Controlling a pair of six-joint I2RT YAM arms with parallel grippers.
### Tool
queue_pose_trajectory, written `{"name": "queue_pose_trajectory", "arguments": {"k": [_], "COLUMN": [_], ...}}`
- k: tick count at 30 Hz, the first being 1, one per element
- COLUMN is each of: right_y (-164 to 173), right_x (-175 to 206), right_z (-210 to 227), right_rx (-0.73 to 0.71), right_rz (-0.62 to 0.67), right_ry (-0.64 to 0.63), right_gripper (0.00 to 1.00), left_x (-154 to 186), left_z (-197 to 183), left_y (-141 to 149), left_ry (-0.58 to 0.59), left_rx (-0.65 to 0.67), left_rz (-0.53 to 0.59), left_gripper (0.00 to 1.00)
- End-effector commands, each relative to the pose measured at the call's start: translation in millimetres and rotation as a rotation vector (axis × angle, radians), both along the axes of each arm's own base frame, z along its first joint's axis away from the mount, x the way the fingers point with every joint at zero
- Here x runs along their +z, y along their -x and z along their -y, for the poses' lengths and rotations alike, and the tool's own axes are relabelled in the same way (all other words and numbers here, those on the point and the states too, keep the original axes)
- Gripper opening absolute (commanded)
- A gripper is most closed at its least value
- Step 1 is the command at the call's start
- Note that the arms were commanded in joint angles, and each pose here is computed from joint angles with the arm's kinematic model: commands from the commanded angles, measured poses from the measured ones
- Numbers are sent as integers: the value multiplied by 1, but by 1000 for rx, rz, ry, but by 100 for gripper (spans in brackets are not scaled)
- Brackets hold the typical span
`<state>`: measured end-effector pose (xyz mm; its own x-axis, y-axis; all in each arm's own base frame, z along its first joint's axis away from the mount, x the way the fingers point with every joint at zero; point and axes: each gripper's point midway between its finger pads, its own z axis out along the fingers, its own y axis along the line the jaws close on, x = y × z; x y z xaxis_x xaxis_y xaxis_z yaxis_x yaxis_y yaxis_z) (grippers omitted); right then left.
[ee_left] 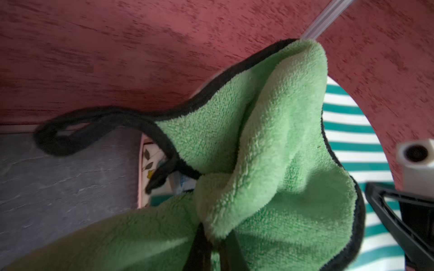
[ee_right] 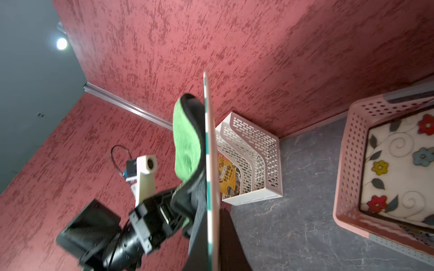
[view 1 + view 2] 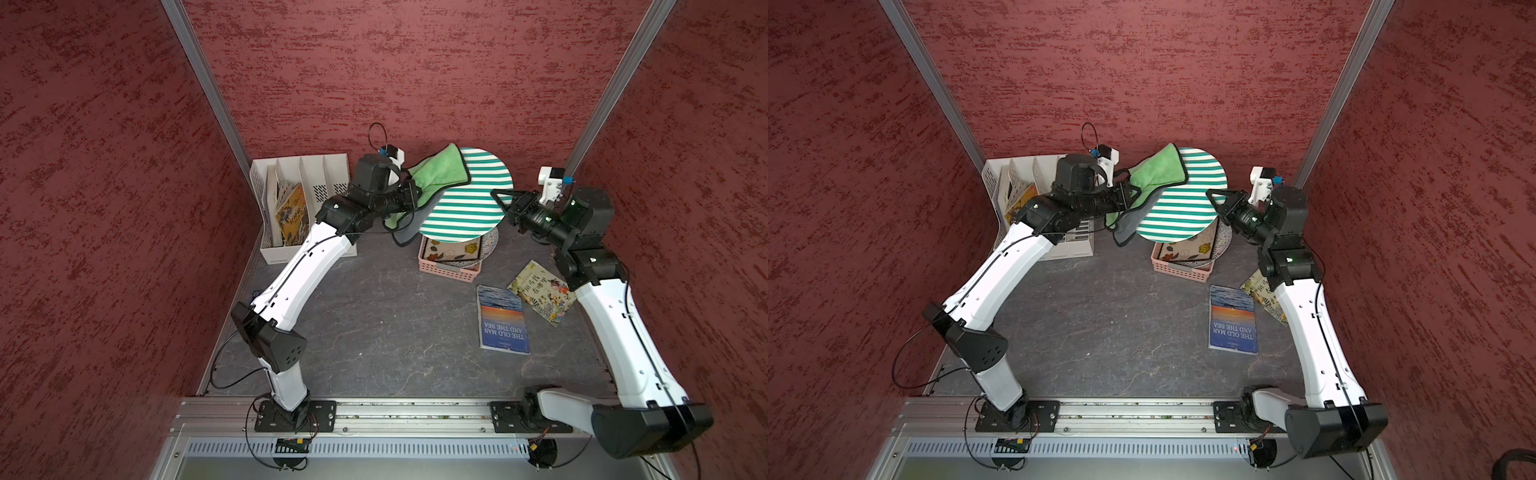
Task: Wipe the wet plate dry
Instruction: Wipe the plate with towel.
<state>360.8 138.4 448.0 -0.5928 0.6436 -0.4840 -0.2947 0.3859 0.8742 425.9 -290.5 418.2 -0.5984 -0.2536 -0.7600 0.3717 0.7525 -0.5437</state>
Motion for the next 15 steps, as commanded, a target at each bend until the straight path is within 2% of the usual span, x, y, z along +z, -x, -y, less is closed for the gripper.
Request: {"name": "queue_pose_trajectory", "arguments": {"k": [1,4,6,11,15], "right_y": [67,69,58,10,-10], "right_x": [44,43,53,94,117], "right_z": [-50,-59,-56,-11,45], "right_rx": [328,357,322,51,-132], "right_rz": [207,204,215,241,243], "right_ry": [-35,-46,-63,-63,-148], "right_gripper": [0,0,0,0,0], "left_x": [-13,16,23,7,3], "left_z": [2,60,95,131,119], "left_y": [-17,7,30,52,55], "left_ry": [-4,72,65,82,71], "left_rx": [-12,-312,-445,-547,-504], "left_rz": [-47,45,88,31,11], "left_gripper": [0,0,0,0,0]}}
